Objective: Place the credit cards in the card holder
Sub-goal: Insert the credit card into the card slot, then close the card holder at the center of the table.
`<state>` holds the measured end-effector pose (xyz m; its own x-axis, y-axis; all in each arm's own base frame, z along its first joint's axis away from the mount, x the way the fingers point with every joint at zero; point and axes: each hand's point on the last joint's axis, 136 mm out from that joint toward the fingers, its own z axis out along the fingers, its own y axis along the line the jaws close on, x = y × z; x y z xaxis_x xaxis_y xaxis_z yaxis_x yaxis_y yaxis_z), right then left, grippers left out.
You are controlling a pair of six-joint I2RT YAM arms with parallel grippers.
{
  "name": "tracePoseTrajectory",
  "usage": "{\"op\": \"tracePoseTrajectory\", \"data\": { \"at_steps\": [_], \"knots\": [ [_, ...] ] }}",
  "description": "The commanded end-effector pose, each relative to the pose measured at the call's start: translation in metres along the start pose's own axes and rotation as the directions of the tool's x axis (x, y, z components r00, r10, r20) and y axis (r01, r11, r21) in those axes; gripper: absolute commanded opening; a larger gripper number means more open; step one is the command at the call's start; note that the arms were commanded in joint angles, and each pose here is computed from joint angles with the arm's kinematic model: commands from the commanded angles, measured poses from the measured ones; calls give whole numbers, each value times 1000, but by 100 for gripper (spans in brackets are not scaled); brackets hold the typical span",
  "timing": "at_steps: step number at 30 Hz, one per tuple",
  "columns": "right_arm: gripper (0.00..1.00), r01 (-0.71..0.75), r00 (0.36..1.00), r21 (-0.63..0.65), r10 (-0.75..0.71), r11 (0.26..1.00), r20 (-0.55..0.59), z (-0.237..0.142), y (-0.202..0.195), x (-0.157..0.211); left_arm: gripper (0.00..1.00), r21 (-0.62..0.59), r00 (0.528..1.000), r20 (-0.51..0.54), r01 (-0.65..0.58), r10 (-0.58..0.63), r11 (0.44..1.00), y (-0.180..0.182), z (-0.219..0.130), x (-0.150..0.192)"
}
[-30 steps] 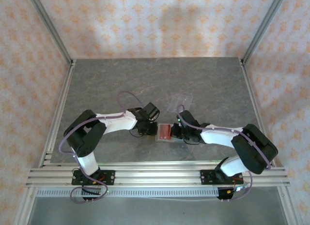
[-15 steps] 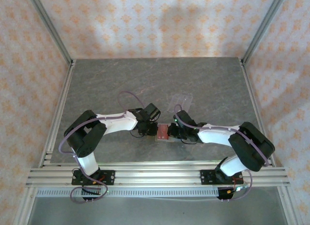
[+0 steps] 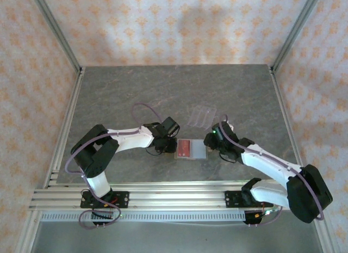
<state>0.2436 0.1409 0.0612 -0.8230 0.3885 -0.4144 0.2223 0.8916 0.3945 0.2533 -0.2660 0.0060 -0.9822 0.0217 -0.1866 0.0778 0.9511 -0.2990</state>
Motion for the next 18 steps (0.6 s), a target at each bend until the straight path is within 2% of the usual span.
{"op": "tracePoseTrajectory", "data": {
  "at_steps": [1,7,12,18],
  "knots": [
    [54,26,999,29,-25,999,-21,3,-12,8,15,-18,994,-108,-30,28,999,7,45,42],
    [56,47,995,-15,-48,999,-88,16,-3,23,15,-23,994,-107,-33,30,999,7,45,42],
    [59,132,991,29,-130,991,-39,11,6,24,15,-25,993,-111,-35,32,999,7,47,43],
    [58,169,985,235,-175,957,4,10,-20,11,15,-23,994,-108,-34,32,999,6,45,43]
  ]
}}
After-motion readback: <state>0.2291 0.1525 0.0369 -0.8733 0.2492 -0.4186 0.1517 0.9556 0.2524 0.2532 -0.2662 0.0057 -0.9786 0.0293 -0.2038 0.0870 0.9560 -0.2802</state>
